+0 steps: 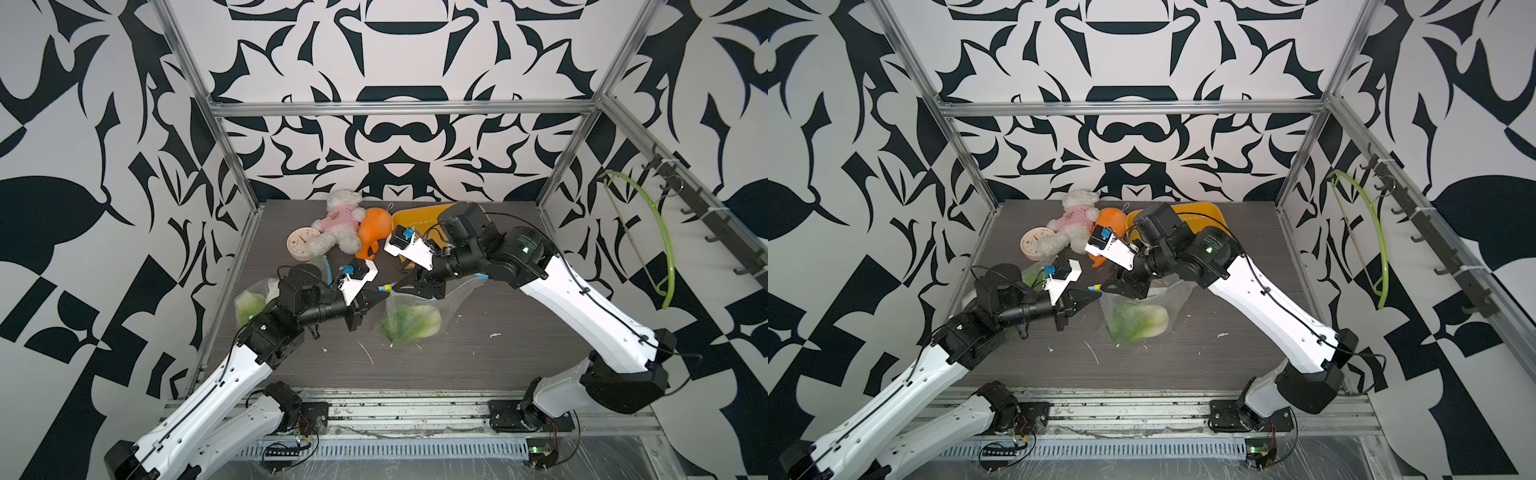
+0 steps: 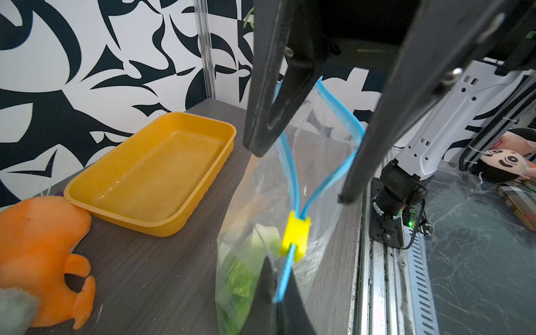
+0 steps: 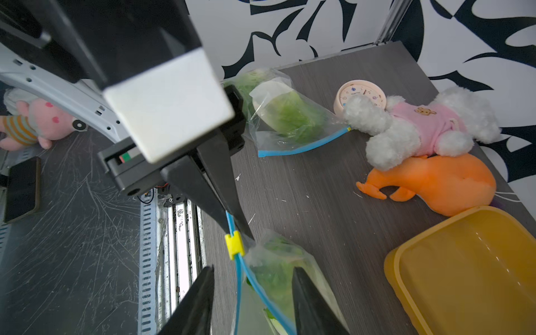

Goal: Put the chinese cabbages into a zipper bag and zip it
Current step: Zip the zipper on the zipper food storage bag.

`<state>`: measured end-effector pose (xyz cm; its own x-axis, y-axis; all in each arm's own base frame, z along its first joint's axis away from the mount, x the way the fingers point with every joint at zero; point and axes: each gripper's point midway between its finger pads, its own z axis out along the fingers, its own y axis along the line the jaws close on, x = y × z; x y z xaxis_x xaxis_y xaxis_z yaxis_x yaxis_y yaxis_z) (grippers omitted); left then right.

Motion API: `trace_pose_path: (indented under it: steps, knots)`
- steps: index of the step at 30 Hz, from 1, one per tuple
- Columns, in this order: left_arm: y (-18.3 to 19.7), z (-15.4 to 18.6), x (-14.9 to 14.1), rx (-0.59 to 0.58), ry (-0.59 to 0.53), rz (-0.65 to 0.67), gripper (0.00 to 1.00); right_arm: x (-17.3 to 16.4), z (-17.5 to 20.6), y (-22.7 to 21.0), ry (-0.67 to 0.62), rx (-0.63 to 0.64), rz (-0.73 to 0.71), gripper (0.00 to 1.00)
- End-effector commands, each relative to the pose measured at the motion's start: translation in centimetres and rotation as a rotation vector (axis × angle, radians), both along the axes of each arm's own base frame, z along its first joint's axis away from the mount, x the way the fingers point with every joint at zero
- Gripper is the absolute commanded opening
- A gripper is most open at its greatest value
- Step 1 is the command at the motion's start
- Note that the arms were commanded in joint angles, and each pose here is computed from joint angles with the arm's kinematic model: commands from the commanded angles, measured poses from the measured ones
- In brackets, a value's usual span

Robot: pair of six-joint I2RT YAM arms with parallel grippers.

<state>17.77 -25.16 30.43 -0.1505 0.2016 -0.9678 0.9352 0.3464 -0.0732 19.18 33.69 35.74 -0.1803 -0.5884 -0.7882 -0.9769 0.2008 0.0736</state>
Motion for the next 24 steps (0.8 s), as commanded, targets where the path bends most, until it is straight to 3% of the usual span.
trace_pose_path:
  steps: [1, 15, 24]
  knots:
    - [0.2, 1.8, -0.3, -0.017, -0.042, -0.012, 0.0, -1.0, 2.9, 0.9, -0.05, 0.092, 0.074, 0.46]
    - [0.3, 2.6, -0.3, -0.03, -0.067, -0.001, 0.0, -0.7, 1.2, 2.0, -0.027, 0.059, 0.103, 0.41]
    - [0.2, 2.6, -0.1, -0.029, -0.061, 0.002, 0.0, -0.4, 1.2, 1.7, -0.051, 0.056, 0.086, 0.26]
